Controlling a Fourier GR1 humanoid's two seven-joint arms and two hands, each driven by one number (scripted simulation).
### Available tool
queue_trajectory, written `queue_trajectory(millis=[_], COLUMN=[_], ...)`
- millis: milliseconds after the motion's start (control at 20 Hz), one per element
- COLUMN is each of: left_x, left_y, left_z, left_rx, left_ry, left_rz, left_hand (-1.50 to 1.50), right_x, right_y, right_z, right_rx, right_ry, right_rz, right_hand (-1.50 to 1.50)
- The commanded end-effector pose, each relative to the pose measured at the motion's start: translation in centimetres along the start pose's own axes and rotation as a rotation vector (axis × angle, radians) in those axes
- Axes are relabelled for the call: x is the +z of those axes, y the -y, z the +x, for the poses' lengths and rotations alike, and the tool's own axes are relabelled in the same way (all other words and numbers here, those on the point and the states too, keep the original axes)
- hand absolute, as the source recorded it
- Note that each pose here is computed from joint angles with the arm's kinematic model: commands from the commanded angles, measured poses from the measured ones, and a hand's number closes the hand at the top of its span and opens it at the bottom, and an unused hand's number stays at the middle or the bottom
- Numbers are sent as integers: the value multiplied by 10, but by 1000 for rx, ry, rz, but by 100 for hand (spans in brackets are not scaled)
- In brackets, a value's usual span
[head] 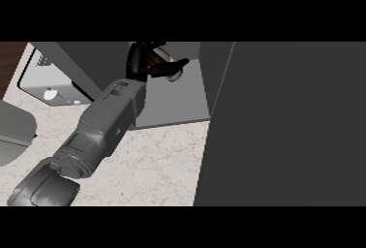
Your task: Pick up the wine, place it into the cabinet and close the cabinet
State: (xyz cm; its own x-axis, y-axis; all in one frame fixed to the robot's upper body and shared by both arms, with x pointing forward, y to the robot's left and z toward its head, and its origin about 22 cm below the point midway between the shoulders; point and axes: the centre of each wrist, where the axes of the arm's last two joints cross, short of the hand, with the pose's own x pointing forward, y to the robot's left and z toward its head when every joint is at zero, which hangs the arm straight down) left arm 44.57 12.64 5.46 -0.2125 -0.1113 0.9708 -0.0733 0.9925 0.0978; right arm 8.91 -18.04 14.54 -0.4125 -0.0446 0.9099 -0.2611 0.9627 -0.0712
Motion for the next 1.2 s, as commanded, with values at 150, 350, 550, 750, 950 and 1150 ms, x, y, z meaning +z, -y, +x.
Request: queue_trajectory(millis=[150, 350, 550, 750, 950, 1150], left_x=[-7, -4, 10, 5, 4, 9], left_y=[-7, 24, 35, 35, 42, 39], left_z=[9, 18, 4, 12, 19, 13], left_rx=[173, 245, 280, 287, 299, 334], left_ry=[88, 73, 67, 46, 40, 39], left_rz=[-99, -159, -210, -220, -232, -254], left_hand=[150, -150, -150, -150, -150, -150], right_x=[8, 10, 7, 12, 10, 10], right_y=[3, 4, 3, 9, 9, 11], right_z=[34, 42, 37, 51, 44, 50], right_rx=[-85, -77, -70, -63, -40, -52], right_ry=[-16, -11, -31, -37, -35, -34], right_rz=[-18, -19, -41, -61, -55, -94], right_hand=[-150, -150, -150, -150, -150, -150])
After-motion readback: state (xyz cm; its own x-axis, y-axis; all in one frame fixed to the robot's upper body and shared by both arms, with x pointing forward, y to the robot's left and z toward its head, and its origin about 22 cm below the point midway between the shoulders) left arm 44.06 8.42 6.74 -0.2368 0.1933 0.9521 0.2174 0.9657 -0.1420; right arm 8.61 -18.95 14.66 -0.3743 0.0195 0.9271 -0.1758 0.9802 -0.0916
